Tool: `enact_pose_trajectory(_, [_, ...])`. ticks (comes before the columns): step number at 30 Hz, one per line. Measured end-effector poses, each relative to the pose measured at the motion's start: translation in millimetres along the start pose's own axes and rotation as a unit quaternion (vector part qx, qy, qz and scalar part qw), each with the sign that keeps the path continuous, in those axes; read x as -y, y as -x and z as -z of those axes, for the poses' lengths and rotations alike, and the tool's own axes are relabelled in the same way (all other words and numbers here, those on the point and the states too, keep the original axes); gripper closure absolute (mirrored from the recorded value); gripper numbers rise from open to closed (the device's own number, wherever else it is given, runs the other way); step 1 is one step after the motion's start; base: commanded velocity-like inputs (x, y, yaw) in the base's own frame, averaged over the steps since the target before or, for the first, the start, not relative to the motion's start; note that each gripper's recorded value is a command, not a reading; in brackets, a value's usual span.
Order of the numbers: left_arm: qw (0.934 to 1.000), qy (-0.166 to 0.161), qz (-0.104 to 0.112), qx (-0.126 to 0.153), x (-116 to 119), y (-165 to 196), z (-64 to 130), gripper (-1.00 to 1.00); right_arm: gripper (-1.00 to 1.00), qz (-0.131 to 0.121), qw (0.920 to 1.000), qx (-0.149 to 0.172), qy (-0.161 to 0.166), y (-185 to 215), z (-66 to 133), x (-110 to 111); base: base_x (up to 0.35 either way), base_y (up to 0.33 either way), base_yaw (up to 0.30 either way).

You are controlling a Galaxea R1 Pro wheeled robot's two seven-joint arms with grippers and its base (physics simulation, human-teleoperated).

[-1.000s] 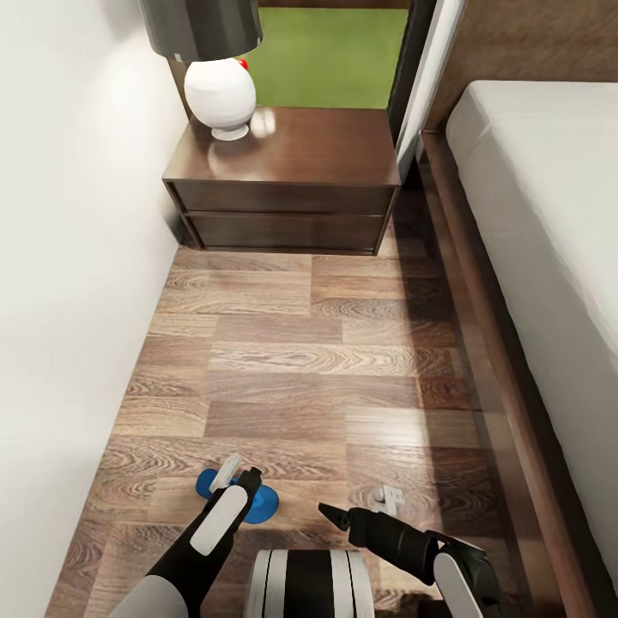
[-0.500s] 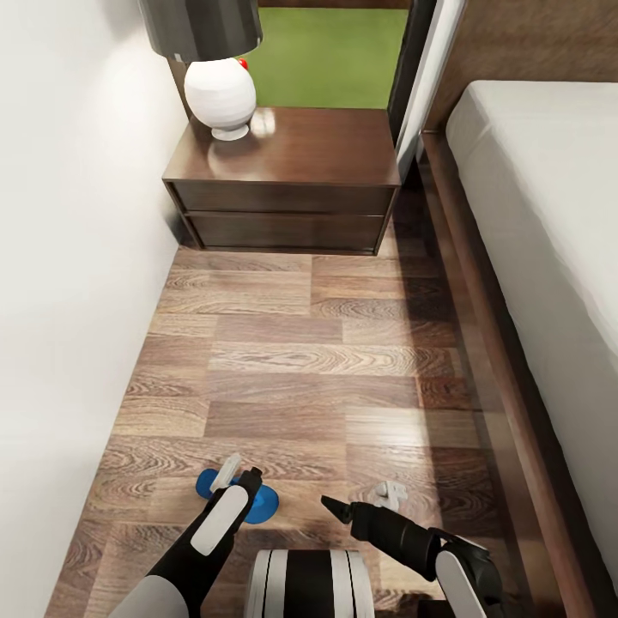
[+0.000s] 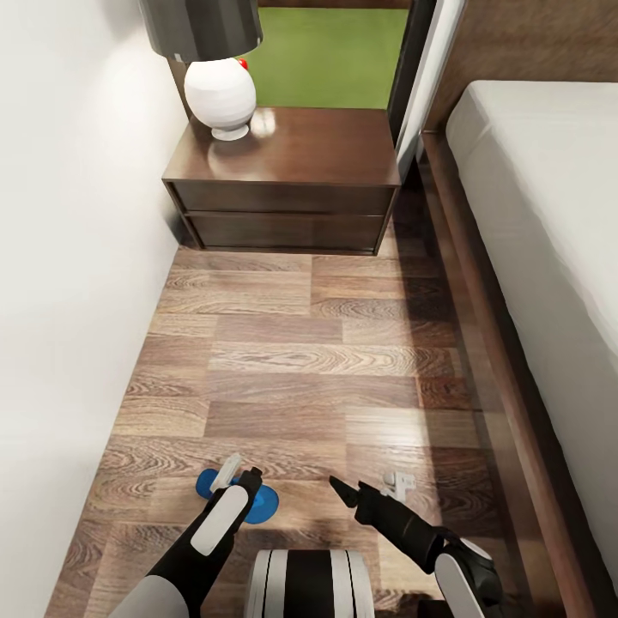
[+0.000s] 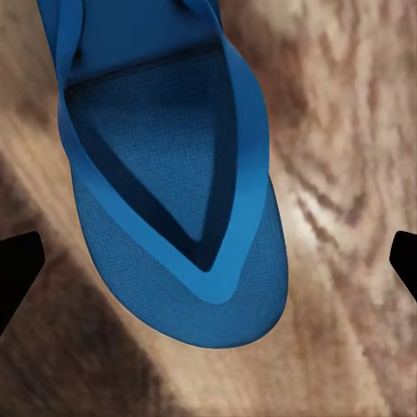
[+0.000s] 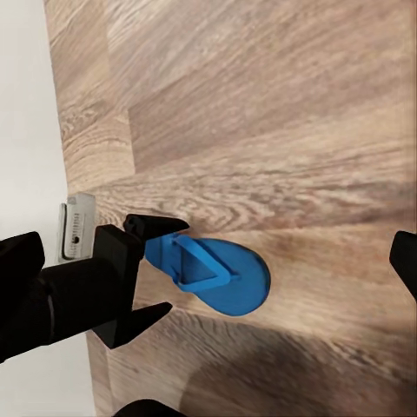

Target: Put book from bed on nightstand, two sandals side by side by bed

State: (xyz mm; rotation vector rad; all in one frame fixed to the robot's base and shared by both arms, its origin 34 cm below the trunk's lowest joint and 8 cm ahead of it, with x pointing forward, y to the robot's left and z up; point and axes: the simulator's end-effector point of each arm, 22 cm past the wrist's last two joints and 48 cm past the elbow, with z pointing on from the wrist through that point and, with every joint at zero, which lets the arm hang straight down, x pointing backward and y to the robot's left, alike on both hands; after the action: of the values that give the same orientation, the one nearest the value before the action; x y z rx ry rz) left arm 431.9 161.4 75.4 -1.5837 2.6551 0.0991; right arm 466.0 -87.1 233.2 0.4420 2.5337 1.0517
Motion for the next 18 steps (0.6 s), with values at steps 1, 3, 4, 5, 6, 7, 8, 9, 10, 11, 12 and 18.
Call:
enact_pose_trajectory(1, [1.0, 0.0, 0.0, 0.0, 0, 0, 0.0, -1.0, -1.0, 0.0, 1.0, 0.0, 0.0, 0, -0.1, 0, 0.0, 0.0, 0.0])
enact_pose_trajectory(3, [1.0, 0.0, 0.0, 0.0, 0, 0, 0.0, -1.0, -1.0, -0.002, 1.0, -0.001, 0.002, -1, -0.1, 0, 0.0, 0.0, 0.0])
enact_pose_trajectory(4, [1.0, 0.0, 0.0, 0.0, 0, 0, 0.0, -1.0, -1.0, -0.004, 1.0, -0.001, 0.004, -1, -0.1, -1, 0.0, 0.0, 0.0])
enact_pose_trajectory(5, [1.0, 0.0, 0.0, 0.0, 0, 0, 0.0, -1.0, -1.0, -0.007, 1.0, -0.001, 0.005, -1, -0.1, -2, 0.0, 0.0, 0.0])
enact_pose_trajectory(6, [1.0, 0.0, 0.0, 0.0, 0, 0, 0.0, -1.0, -1.0, -0.01, 0.9999, -0.001, 0.007, -1, 0.0, -3, 0.0, 0.0, 0.0])
enact_pose_trajectory(7, [1.0, 0.0, 0.0, 0.0, 0, 0, 0.0, -1.0, -1.0, -0.02, 0.9997, 0.002, 0.013, 0, 0.1, -5, 0.0, 0.0, 0.0])
enact_pose_trajectory(8, [1.0, 0.0, 0.0, 0.0, 0, 0, 0.0, -1.0, -1.0, -0.027, 0.9995, 0.004, 0.017, 1, 0.2, -7, 0.0, 0.0, 0.0])
enact_pose_trajectory(9, [1.0, 0.0, 0.0, 0.0, 0, 0, 0.0, -1.0, -1.0, -0.036, 0.9991, 0.006, 0.021, 3, 0.5, -8, 0.0, 0.0, 0.0])
enact_pose_trajectory(10, [1.0, 0.0, 0.0, 0.0, 0, 0, 0.0, -1.0, -1.0, -0.054, 0.9979, 0.011, 0.032, 6, 1.4, -12, 0.0, 0.0, 0.0])
enact_pose_trajectory(11, [1.0, 0.0, 0.0, 0.0, 0, 0, 0.0, -1.0, -1.0, -0.066, 0.997, 0.015, 0.038, 8, 2.0, -14, 0.0, 0.0, 0.0])
enact_pose_trajectory(12, [1.0, 0.0, 0.0, 0.0, 0, 0, 0.0, -1.0, -1.0, -0.089, 0.9944, 0.022, 0.051, 12, 3.2, -19, 0.0, 0.0, 0.0])
enact_pose_trajectory(18, [1.0, 0.0, 0.0, 0.0, 0, 0, 0.0, -1.0, -1.0, -0.197, 0.9727, 0.059, 0.108, 42, 17.9, -27, 0.0, 0.0, 0.0])
